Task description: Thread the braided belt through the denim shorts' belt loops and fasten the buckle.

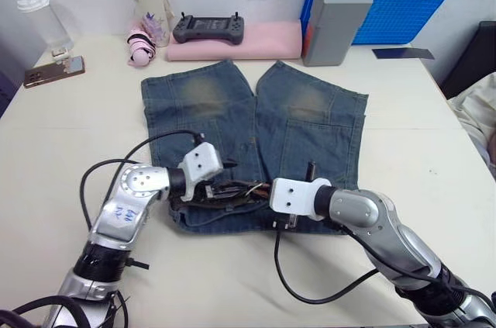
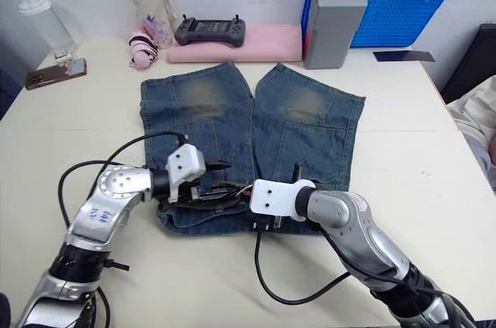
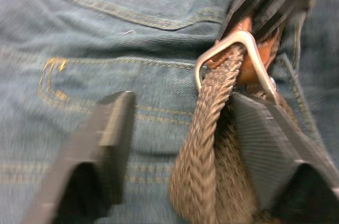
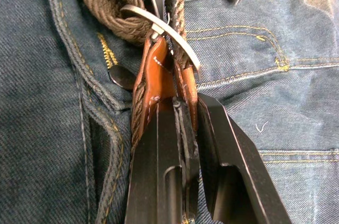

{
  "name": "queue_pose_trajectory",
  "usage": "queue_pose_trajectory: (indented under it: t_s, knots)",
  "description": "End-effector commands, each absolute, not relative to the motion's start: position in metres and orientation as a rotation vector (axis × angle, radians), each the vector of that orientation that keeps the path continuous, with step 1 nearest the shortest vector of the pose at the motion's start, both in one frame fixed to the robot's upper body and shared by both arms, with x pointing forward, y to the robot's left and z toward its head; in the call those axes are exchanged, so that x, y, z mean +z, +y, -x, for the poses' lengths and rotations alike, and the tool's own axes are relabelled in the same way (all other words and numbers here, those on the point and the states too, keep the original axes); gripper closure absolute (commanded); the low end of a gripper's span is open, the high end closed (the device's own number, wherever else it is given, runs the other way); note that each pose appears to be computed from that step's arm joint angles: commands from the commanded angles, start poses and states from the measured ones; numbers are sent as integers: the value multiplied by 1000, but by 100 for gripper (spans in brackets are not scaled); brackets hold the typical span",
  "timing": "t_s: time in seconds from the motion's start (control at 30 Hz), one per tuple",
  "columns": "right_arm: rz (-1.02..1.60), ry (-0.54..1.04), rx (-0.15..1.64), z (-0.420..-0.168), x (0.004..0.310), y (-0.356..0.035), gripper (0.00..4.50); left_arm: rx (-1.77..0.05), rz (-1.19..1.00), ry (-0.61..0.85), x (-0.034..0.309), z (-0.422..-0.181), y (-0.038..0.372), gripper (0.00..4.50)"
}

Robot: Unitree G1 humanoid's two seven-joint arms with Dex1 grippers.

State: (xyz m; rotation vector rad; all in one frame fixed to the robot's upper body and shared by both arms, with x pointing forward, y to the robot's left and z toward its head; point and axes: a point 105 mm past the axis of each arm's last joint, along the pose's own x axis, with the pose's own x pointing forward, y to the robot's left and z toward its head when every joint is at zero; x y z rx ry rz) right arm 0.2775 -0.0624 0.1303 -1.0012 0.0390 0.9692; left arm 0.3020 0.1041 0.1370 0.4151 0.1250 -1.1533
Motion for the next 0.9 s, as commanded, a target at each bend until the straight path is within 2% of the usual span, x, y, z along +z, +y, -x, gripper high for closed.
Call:
queue_pose_trajectory:
  t_s: [0.03,0.13,0.3,0.33,0.57,0.67,0.8,0.9]
  knots:
    - [1006,51,972,-276,126,-62,450,-1161,-284,172,148,-287,126,135]
    - [1011,46,964,-277,127,-63,450,-1156,-236,215,143,-280,135,216]
    - [1019,47,960,-278,127,-66,450,-1135,-313,359,105,-273,155,433]
    - [1020,51,959,-278,126,-67,450,-1139,-342,377,98,-272,157,447]
    - [1052,89,919,-276,123,-95,450,-1150,-512,442,66,-268,163,447]
    - [1101,169,846,-271,114,-134,450,-1159,-612,449,56,-266,165,447]
    - [1170,360,692,-265,95,-206,450,-1158,-646,429,53,-267,160,447]
    - [1192,403,620,-263,96,-230,450,-1154,-663,418,53,-267,158,447]
